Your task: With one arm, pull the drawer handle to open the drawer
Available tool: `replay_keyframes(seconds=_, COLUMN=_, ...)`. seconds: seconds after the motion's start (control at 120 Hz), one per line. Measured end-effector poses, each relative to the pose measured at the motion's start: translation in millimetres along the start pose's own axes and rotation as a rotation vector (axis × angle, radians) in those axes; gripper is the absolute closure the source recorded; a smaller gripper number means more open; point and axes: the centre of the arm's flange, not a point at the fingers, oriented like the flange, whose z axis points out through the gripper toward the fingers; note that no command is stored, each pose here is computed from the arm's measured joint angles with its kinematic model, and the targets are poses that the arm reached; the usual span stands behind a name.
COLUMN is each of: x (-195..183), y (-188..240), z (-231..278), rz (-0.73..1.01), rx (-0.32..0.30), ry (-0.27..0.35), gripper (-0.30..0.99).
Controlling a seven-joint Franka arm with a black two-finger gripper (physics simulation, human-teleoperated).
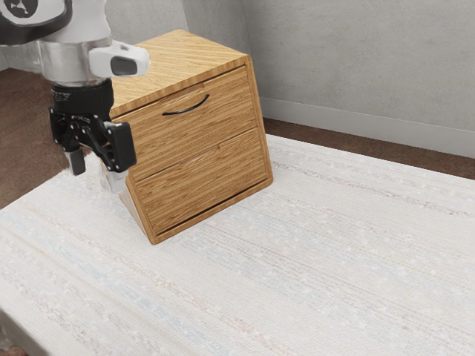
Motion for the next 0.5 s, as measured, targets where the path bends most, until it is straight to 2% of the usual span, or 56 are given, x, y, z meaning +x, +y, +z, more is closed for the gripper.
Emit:
replay_keyframes(seconds=0.092, x=38.0, y=21.6, z=8.6, rz=0.039, rx=0.009, ry=0.077, gripper=0.00)
replay_keyframes(seconds=0.275, x=61.0, y=55.5, z=-8.4, rz=0.124, rx=0.019, ry=0.221, gripper=0.00)
replay_keyframes(seconds=0.358, x=65.1, y=57.2, z=-14.7, rz=0.139, rx=0.093, ry=0.256, gripper=0.00)
replay_keyframes(seconds=0.425, x=73.6, y=56.0, z=-19.5, rz=0.176, rx=0.145, ry=0.310, gripper=0.00)
replay_keyframes(seconds=0.5, x=92.7, y=52.6, z=-20.2, rz=0.228, rx=0.265, ry=0.366, gripper=0.00)
